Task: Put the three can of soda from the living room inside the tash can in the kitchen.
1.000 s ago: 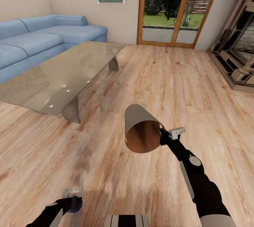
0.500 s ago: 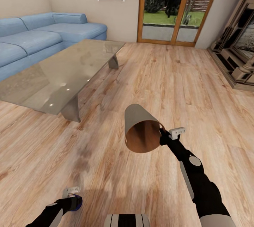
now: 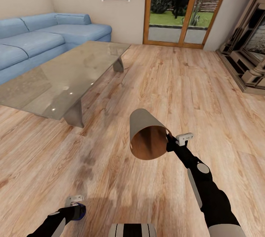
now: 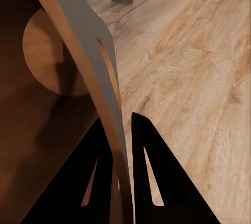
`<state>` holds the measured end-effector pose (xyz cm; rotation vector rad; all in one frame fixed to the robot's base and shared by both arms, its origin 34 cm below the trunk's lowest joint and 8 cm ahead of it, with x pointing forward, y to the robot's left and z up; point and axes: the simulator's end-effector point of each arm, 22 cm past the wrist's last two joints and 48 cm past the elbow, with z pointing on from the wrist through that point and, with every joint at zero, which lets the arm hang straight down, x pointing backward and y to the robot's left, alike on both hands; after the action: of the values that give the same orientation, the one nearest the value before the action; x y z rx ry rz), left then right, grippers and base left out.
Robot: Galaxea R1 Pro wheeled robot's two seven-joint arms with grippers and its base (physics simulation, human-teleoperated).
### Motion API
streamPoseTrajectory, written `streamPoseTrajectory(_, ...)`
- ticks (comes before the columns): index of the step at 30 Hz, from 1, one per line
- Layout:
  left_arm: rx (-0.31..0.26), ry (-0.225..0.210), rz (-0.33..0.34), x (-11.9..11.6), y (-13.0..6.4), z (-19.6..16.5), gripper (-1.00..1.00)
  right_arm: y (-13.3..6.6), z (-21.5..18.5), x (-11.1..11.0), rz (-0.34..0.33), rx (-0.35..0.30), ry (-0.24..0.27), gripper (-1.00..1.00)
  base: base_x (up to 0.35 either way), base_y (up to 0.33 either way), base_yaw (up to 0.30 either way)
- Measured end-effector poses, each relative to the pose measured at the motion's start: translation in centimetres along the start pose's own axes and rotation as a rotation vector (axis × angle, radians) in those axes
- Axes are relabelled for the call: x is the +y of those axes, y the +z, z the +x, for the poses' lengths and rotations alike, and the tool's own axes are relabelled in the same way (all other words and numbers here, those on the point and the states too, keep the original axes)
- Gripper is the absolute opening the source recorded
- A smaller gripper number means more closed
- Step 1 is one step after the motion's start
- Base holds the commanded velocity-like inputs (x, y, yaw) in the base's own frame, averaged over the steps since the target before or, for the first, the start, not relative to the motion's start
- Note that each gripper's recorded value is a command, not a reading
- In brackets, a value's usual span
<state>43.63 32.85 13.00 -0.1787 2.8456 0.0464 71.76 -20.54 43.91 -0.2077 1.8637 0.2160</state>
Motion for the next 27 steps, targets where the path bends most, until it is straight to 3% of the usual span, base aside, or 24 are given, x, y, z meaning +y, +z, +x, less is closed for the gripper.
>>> streamPoseTrajectory(27,0.033,0.001,-0.003,0.1,0.8,1.5,1.00,0.5,2.1,0.6,-0.015,0.032,0.002,-1.00,0.000,0.000,0.000)
